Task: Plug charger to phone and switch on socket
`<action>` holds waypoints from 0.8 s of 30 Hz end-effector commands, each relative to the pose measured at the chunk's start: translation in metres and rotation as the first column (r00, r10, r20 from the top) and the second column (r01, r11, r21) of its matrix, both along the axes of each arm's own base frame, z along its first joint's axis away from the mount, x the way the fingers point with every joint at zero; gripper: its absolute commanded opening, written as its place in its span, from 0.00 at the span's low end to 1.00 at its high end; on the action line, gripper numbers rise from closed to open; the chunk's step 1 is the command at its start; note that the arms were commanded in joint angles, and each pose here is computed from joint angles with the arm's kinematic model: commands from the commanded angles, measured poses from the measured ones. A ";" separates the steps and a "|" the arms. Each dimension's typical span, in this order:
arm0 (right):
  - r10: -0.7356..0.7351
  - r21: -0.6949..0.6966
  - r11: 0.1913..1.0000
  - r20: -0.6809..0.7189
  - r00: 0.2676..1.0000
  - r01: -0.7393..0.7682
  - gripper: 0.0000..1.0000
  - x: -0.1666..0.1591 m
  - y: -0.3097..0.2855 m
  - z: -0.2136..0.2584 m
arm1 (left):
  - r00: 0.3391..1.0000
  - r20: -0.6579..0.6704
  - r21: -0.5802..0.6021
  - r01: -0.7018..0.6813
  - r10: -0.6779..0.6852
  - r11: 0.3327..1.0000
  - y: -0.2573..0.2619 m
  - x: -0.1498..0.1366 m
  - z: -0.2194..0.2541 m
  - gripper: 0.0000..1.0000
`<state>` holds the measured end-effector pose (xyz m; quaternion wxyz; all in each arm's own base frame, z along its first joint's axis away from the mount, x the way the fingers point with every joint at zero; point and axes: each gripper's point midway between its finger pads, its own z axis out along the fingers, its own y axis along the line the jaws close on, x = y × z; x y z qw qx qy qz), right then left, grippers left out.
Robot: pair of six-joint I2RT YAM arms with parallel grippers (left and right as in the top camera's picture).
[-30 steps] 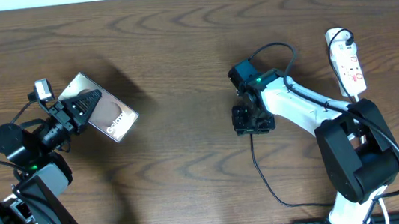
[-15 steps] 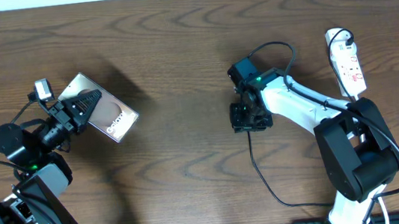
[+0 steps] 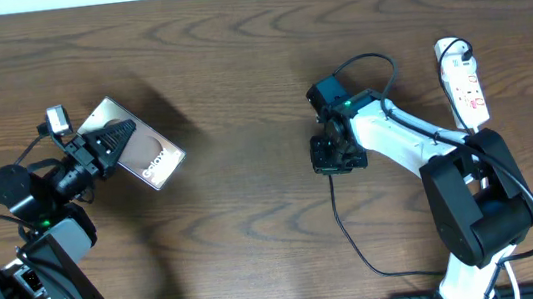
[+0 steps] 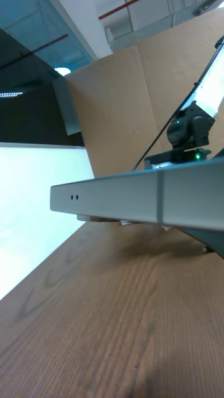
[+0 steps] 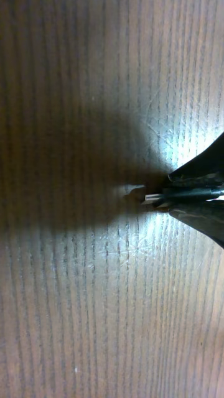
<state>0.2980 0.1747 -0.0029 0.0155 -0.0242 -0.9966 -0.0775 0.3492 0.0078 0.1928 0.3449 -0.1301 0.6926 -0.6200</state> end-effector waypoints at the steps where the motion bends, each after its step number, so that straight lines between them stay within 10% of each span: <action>1: 0.004 -0.055 0.998 -0.076 0.997 -0.008 0.07 -0.016 -0.011 -0.022 | 0.999 0.033 0.024 0.013 -0.014 1.000 -0.001 -0.003 0.004 0.08; 24: 0.012 -0.055 0.998 -0.106 0.994 -0.018 0.06 -0.027 -0.004 -0.022 | 0.999 0.032 0.024 0.019 -0.020 1.000 -0.002 -0.004 0.004 0.07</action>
